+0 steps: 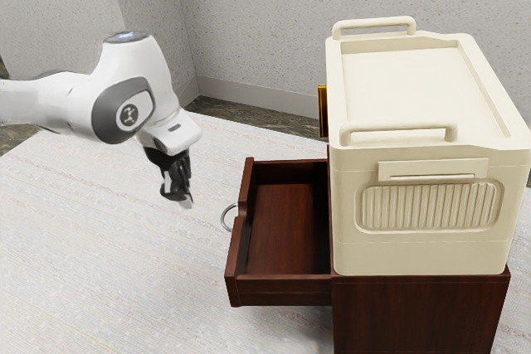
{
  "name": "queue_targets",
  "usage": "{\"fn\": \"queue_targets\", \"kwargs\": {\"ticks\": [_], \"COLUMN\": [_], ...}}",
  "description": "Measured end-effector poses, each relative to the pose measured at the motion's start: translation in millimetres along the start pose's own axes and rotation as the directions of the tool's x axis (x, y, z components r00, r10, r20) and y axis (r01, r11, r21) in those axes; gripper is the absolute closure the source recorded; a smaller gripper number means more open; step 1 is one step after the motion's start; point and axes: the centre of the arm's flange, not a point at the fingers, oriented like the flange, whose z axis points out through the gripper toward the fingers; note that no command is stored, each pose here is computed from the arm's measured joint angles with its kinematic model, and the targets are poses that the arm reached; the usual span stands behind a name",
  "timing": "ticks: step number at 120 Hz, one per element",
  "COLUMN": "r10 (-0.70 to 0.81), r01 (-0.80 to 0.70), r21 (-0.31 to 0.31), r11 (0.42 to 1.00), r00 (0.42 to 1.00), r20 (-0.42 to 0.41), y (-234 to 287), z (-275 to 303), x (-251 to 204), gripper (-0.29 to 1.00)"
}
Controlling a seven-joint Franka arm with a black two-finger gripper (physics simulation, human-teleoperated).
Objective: Push the drawer handle with one arm to close the drawer
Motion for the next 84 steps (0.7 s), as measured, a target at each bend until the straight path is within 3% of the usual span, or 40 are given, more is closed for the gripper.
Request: {"fn": "queue_targets", "kwargs": {"ticks": [44, 84], "r10": [0.174, 0.262], "r01": [-0.173, -0.261], "r21": [0.037, 0.025], "r11": [0.984, 0.965], "r00": [0.984, 0.965], "r20": [-0.025, -0.026], "y": [-13, 7], "z": [22, 34], "x": [25, 46], "gripper": [0.78, 0.79]}}
